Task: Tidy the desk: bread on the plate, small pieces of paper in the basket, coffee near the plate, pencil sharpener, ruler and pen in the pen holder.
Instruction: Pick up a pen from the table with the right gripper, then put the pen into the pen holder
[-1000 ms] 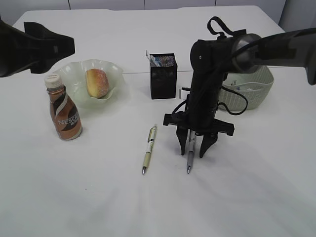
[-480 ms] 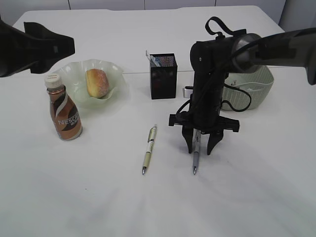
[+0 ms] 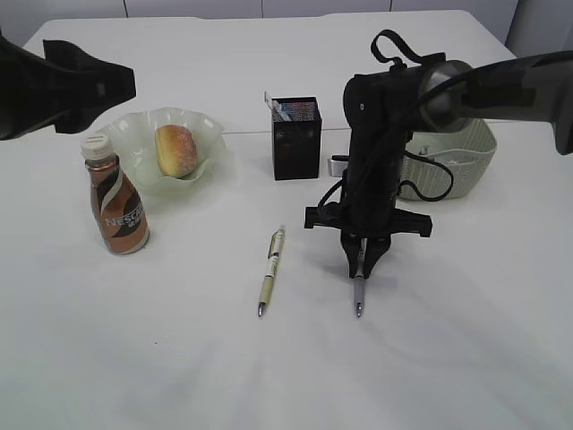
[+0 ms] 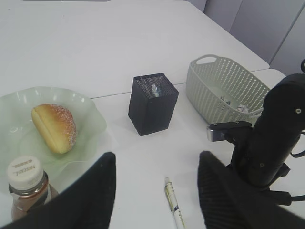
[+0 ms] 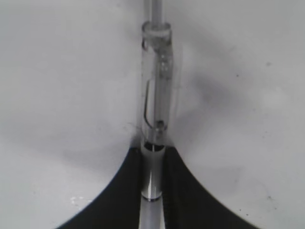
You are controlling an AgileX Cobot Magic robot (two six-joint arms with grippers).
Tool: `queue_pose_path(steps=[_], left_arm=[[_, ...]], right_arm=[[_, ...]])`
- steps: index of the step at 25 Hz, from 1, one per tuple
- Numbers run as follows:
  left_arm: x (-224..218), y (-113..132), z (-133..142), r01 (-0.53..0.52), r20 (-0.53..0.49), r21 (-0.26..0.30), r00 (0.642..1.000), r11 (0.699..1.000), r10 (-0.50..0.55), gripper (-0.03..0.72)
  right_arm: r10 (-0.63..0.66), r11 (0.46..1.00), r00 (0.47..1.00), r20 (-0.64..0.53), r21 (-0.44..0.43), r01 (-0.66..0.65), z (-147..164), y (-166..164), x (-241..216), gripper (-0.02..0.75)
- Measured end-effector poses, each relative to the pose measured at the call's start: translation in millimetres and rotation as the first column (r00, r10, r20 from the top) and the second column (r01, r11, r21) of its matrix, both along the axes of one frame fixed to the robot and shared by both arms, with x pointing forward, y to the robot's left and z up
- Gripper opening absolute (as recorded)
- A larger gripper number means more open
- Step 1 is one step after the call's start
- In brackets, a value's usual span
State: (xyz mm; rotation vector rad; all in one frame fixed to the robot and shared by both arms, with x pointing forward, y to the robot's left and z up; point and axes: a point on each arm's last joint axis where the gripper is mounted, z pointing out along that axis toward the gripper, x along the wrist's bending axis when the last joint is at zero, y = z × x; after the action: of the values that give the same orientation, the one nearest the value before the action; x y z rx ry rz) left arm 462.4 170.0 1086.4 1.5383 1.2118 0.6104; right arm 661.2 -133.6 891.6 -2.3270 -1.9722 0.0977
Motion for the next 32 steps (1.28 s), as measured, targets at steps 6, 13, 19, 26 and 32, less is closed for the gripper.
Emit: queue_pose_path(steps=[6, 13, 19, 26, 32], left_arm=[[0, 0, 0, -0.001, -0.001, -0.002, 1.0, 1.0, 0.001, 0.396], [0, 0, 0, 0.002, 0.0, -0.003, 1.0, 1.0, -0.002, 0.394], [0, 0, 0, 0.004, 0.0, -0.004, 1.0, 1.0, -0.004, 0.392], [0, 0, 0, 0.004, 0.0, -0.004, 1.0, 1.0, -0.004, 0.388], [0, 0, 0, 0.004, 0.0, -0.004, 1.0, 1.0, -0.004, 0.384]], right_arm=[[0.051, 0.999, 0.999, 0.012, -0.003, -0.051, 2, 0, 2, 0.078], [0.238, 0.971, 0.96, 0.15, -0.048, -0.233, 37, -2, 19, 0.078], [0.293, 0.956, 0.817, 0.497, -0.14, -0.257, 120, -8, 28, 0.078], [0.344, 0.93, 0.51, 0.788, -0.208, -0.305, 157, -10, 24, 0.078], [0.363, 0.897, 0.31, 0.879, -0.24, -0.372, 140, -4, 21, 0.077]])
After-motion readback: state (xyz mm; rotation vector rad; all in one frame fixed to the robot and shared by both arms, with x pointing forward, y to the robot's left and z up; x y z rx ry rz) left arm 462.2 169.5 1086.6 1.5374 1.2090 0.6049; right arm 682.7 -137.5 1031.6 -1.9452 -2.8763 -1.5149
